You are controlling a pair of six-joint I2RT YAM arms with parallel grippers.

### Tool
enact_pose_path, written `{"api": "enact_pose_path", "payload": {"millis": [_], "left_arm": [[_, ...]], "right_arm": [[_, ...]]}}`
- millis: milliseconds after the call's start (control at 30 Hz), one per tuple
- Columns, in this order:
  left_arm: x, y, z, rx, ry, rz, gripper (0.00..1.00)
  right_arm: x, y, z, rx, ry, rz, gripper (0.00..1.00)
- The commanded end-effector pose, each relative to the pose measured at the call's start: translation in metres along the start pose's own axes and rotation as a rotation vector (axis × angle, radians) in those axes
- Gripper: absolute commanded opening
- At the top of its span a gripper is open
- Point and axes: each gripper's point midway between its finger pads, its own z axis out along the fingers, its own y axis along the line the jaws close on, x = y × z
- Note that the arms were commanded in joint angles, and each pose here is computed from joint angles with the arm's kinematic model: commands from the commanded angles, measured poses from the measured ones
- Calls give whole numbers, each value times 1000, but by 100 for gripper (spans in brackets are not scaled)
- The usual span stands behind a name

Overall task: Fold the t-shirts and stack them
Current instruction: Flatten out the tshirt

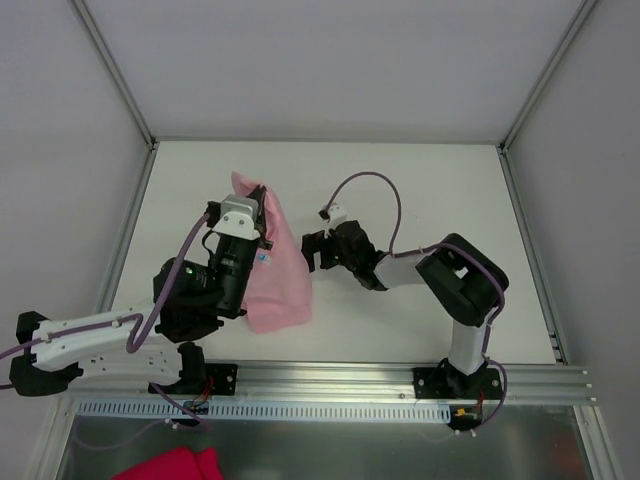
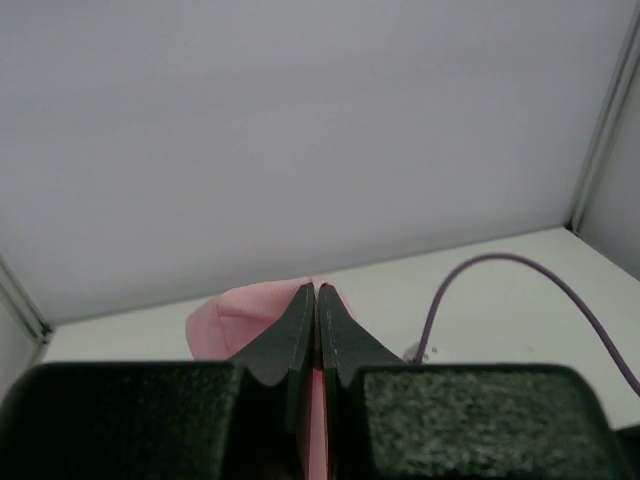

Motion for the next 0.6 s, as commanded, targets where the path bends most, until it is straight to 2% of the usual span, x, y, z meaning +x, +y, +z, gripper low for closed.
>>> {"api": "enact_pose_path", "payload": {"millis": [0,67,100,133,167,233,367,567], "left_arm": [[57,-9,-16,-26,174,-116,0],[91,-29,-28,59,236,-101,0],[103,-38,-33,73,261,-167,0],[118,-49,-37,100,289,-172,0],[139,-61,-45,128,332,-188,0],[167,-80,-52,162,388,-173,0],[227,-111,-79,233,500,-169,0],[290,-139,-120,207,641,-212,0]], "right_arm": [[-16,-47,-11,196,-12,19,98],[-30,-68,-30,304,-50,30,98],[-38,-81,-40,351,-78,50,98],[-36,-94,-52,410,-81,60,98],[-56,-96,-67,422,-133,75,98],[-67,-103,-84,480,-151,64,98],[-95,-98,-115,519,-201,42,98],[-124,-92,-147,556,-241,2,98]]}}
